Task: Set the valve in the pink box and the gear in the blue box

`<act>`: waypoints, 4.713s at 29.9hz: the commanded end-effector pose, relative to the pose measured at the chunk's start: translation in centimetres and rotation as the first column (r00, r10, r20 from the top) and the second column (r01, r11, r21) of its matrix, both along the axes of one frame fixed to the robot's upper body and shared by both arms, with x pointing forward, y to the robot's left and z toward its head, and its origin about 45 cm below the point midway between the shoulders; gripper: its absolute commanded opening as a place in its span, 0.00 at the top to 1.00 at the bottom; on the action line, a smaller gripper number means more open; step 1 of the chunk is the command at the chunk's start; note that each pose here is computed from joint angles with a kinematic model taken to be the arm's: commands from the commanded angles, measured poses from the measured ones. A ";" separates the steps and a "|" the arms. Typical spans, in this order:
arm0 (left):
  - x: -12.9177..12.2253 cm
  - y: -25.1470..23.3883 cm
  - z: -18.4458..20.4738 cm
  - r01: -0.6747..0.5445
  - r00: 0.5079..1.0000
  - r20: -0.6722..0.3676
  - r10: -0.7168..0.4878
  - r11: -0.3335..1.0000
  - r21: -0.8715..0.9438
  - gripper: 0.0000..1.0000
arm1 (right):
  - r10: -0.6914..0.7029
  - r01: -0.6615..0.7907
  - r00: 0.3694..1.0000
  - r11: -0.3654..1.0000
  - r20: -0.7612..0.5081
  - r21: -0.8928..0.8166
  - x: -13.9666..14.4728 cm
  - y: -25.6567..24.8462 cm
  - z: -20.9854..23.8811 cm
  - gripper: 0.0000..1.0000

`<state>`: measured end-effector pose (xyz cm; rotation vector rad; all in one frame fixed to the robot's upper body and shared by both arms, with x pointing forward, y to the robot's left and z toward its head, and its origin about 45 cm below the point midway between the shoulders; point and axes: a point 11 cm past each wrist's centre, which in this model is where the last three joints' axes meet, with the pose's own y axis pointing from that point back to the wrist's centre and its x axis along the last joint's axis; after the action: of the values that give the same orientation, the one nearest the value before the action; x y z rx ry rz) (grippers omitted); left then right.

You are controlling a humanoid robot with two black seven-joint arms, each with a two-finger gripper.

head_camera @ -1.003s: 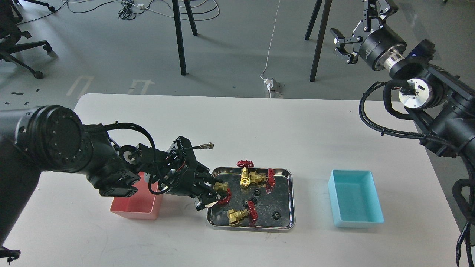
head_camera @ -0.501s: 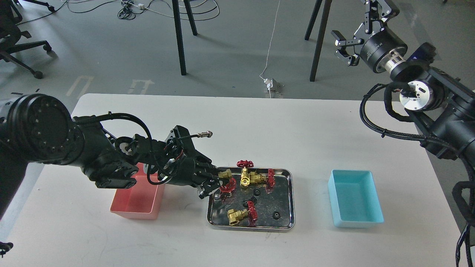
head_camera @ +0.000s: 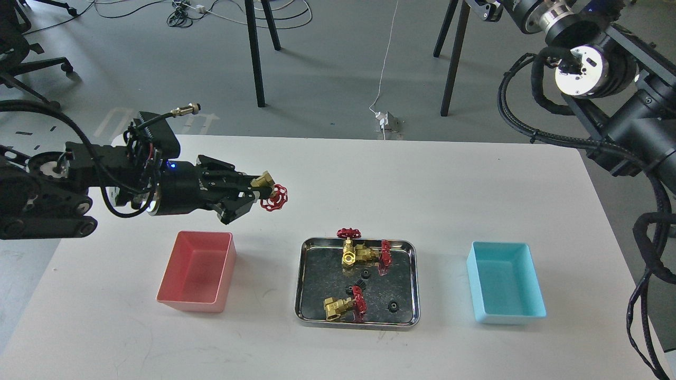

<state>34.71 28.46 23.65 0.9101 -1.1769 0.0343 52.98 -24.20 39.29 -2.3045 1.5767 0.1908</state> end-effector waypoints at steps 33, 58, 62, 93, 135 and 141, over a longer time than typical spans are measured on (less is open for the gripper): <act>-6.0 9.7 -8.3 -0.149 0.979 -0.128 0.162 0.983 0.103 0.90 | -0.042 0.042 0.995 0.999 -0.085 0.003 -0.9 -2.3 -4.9 0.00; -6.2 8.5 -10.0 -0.108 0.980 -0.154 0.124 0.988 0.109 0.26 | 0.002 -0.004 0.997 0.999 -0.074 -0.033 -2.0 -3.7 -5.4 0.00; -5.0 8.0 -8.8 -0.127 0.984 -0.116 0.136 0.989 0.079 0.22 | 0.072 -0.081 0.996 0.978 -0.050 -0.192 -2.5 -3.7 -5.1 0.00; 4.5 -12.9 12.3 -0.734 0.654 -0.649 -0.388 -0.118 -0.669 0.01 | 0.563 0.057 0.211 -0.823 -0.799 -0.565 -23.1 8.5 -22.8 0.20; 3.0 -15.4 9.5 -0.755 0.616 -0.666 -0.420 -0.076 -0.651 0.01 | 0.513 0.124 0.162 -0.858 -0.843 -0.498 -23.5 12.5 -27.9 0.53; 3.0 -15.4 9.5 -0.755 0.616 -0.666 -0.420 -0.076 -0.651 0.01 | 0.511 0.123 0.160 -0.859 -0.845 -0.497 -23.6 12.5 -28.1 0.58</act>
<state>37.75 13.01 33.14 -0.4408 0.1779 0.6938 29.33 -11.62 11.31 1.4761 0.9550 1.1413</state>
